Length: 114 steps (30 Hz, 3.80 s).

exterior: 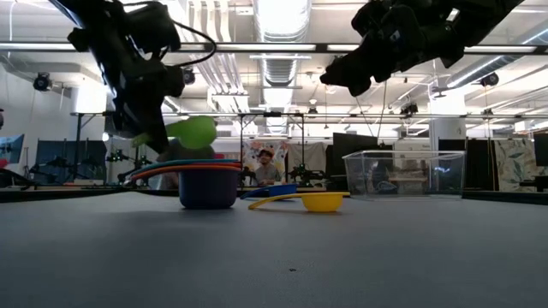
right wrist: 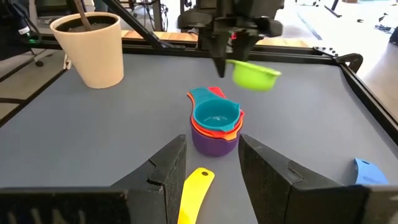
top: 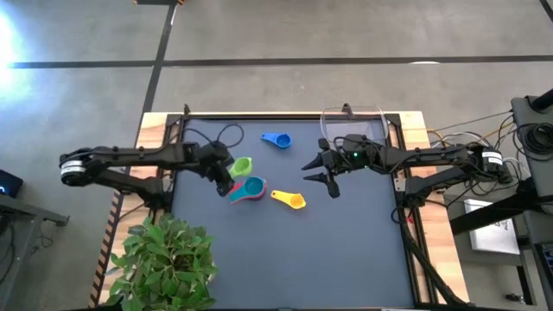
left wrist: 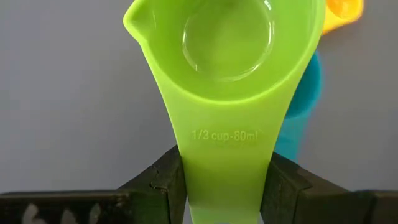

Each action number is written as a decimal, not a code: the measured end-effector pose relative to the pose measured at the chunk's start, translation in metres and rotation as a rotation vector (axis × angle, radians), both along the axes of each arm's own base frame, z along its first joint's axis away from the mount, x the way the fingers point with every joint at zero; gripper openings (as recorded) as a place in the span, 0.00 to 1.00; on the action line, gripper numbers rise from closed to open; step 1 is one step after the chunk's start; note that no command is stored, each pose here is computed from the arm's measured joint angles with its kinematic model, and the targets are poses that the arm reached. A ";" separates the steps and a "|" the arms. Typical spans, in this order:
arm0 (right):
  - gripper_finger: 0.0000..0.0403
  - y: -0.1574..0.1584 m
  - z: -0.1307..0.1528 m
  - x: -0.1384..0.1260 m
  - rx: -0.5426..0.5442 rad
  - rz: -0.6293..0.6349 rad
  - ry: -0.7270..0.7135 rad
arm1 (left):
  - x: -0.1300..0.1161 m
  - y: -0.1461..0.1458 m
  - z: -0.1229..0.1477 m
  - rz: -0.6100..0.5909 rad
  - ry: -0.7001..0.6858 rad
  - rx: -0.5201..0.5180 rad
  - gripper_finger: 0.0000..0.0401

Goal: Nest measuring cups in basket
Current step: Stack the green measuring cup on top of the light blue measuring cup, then stack the blue measuring cup on top of the green measuring cup

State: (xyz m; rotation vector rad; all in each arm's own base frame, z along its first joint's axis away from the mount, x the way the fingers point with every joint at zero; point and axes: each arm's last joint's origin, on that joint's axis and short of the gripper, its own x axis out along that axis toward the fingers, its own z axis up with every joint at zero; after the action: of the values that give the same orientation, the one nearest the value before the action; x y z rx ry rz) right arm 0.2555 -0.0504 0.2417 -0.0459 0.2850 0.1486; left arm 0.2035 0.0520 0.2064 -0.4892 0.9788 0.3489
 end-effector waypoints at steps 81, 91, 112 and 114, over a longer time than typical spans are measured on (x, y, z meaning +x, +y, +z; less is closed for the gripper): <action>0.34 -0.003 -0.006 -0.002 -0.031 -0.130 0.019 | 0.051 -0.027 0.011 -0.311 -0.218 0.242 0.40; 0.34 -0.008 -0.003 -0.001 -0.071 -0.267 -0.003 | 0.015 -0.025 0.040 -0.215 -0.742 0.374 0.40; 0.34 -0.074 -0.026 0.077 -0.075 -0.416 0.317 | 0.011 -0.016 0.015 0.117 -0.798 0.591 0.40; 0.34 -0.085 -0.034 0.086 -0.086 -0.419 0.375 | 0.013 -0.015 0.014 0.126 -0.801 0.597 0.40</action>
State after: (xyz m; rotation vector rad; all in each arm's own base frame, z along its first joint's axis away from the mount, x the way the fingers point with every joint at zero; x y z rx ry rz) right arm 0.3412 -0.1349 0.2075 -0.0420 0.6674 -0.2759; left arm 0.2167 0.0369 0.2203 -0.1084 0.0446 0.4823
